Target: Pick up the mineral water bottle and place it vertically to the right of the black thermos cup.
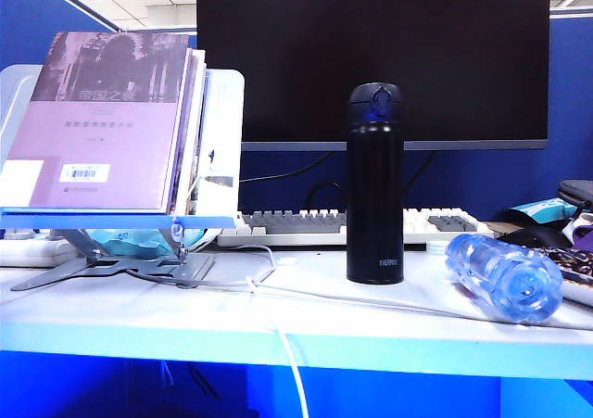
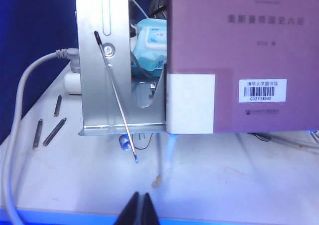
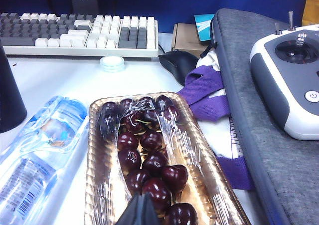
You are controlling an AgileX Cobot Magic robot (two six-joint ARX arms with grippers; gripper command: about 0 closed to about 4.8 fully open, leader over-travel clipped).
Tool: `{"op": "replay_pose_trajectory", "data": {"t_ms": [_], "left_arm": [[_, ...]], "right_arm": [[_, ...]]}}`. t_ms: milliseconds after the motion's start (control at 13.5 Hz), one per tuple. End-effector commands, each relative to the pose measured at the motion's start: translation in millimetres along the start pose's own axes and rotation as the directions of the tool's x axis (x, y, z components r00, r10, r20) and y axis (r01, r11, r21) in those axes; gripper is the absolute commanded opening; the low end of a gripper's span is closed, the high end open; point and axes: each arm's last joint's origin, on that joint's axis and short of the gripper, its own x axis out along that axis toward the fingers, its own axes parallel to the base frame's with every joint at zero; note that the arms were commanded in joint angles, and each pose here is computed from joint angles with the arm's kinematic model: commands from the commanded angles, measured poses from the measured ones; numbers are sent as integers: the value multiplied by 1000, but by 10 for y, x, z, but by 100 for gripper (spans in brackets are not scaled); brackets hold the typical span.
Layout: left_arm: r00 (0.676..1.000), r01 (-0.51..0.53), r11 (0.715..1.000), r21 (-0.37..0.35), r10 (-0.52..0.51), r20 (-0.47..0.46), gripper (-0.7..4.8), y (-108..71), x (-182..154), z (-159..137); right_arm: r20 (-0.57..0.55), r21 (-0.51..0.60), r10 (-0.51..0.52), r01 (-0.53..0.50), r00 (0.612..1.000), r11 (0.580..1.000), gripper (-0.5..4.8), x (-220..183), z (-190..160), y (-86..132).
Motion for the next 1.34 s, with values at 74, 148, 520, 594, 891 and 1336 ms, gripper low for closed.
{"op": "replay_pose_trajectory", "data": {"t_ms": [74, 148, 520, 594, 891, 1336], "left_arm": [[1000, 6, 1000, 4, -6, -10, -4, -2, -2, -9], [1000, 6, 1000, 4, -6, -10, -4, -2, -2, -9], [1000, 6, 1000, 4, -6, -10, -4, -2, -2, -10], [1000, 6, 1000, 4, -6, -9, -4, -2, -2, -10], [1000, 6, 1000, 4, -6, -8, -4, -2, -2, -9], [1000, 6, 1000, 4, -6, -8, -4, -2, -2, -9]], "right_arm": [[67, 77, 6, -11, 998, 997, 0, 0, 60, 3], [184, 310, 33, -90, 982, 947, 0, -32, 214, 6], [132, 313, 120, -156, 984, 937, 0, -62, 1296, 19], [18, 311, 176, -173, 984, 935, 0, 97, 1488, 59], [-187, 489, 540, -399, 820, 776, -1, 689, 2073, 258], [-179, 596, 785, -569, 593, 566, 14, 1007, 2057, 390]]}}
